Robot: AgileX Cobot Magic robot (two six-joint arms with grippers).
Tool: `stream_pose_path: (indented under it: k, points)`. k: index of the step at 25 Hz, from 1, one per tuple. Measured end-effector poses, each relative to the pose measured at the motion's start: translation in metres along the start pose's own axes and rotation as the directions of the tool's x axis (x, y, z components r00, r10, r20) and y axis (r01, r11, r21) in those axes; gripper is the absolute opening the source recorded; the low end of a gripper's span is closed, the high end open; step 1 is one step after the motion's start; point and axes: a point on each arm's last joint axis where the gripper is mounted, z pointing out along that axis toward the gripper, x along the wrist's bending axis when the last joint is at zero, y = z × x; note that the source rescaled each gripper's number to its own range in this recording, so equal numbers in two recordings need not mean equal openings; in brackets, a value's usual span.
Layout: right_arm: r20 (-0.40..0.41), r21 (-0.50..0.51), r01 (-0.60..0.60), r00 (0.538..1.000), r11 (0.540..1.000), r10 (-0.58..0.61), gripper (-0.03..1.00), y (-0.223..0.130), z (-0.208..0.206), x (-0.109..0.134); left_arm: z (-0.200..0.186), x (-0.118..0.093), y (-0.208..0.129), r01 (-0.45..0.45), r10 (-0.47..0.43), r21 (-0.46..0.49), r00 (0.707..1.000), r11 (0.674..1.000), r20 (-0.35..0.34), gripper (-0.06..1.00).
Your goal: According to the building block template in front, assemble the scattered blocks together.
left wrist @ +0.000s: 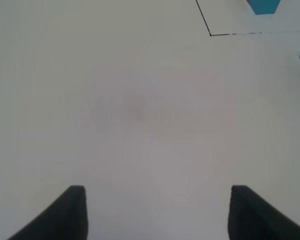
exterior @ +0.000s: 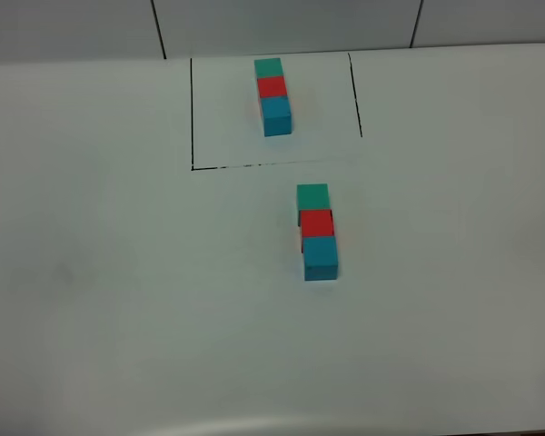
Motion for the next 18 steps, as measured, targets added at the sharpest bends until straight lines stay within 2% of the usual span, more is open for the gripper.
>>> stream_pose_path:
  k: [7, 18]
  points:
    - [0.021, -0.001, -0.010, 1.000, 1.000, 0.010, 0.70, 0.0000, 0.0001, 0.0001, 0.0000, 0.0000, 0.0000, 0.000, 0.000, 0.000, 1.000, 1.000, 0.000, 0.30]
    - [0.137, -0.014, -0.069, 0.988, 0.998, 0.070, 0.68, 0.0003, 0.0007, 0.0008, 0.0000, 0.0000, 0.0000, 0.000, 0.000, 0.000, 1.000, 1.000, 0.000, 0.30]
